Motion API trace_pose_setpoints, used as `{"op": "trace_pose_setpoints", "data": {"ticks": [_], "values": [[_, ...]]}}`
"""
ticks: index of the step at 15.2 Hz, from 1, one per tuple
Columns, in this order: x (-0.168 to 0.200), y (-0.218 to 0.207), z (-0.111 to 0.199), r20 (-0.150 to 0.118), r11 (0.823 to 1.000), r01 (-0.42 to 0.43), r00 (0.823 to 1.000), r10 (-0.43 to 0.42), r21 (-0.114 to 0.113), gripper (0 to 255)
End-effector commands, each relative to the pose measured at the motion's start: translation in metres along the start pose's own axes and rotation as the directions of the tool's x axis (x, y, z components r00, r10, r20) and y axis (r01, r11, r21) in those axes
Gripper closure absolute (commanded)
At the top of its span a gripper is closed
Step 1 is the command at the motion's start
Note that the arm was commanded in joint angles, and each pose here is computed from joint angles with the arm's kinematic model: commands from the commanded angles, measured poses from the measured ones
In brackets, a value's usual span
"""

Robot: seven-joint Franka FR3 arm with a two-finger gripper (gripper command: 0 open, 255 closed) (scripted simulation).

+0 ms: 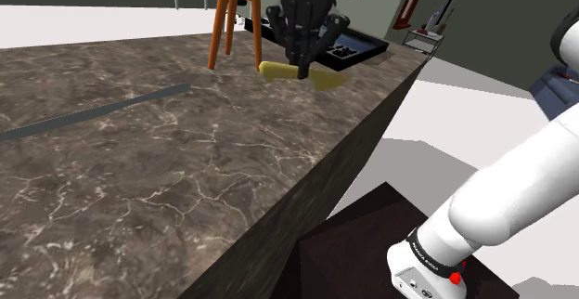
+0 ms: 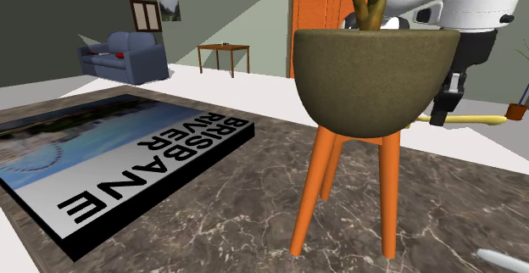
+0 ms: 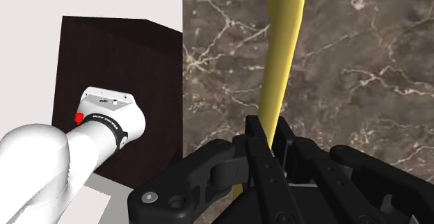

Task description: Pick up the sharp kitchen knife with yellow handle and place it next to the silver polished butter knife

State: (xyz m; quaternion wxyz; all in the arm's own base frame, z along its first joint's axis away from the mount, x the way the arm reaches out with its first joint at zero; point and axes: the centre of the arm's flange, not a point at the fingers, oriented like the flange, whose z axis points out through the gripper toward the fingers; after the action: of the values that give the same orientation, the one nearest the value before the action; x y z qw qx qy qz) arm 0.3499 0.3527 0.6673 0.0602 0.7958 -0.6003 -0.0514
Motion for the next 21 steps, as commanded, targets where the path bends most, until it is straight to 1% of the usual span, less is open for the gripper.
{"op": "trace_pose_setpoints", "data": {"ticks": [1, 19, 21], "values": [[-0.022, 0.005, 0.002, 0.0, 1.0, -0.004, 1.0, 0.004, 0.0, 255], [-0.259, 0.038, 0.02, 0.0, 1.0, -0.004, 1.0, 0.004, 0.0, 255], [-0.259, 0.037, 0.03, 0.0, 1.0, -0.004, 1.0, 0.004, 0.0, 255]]}}
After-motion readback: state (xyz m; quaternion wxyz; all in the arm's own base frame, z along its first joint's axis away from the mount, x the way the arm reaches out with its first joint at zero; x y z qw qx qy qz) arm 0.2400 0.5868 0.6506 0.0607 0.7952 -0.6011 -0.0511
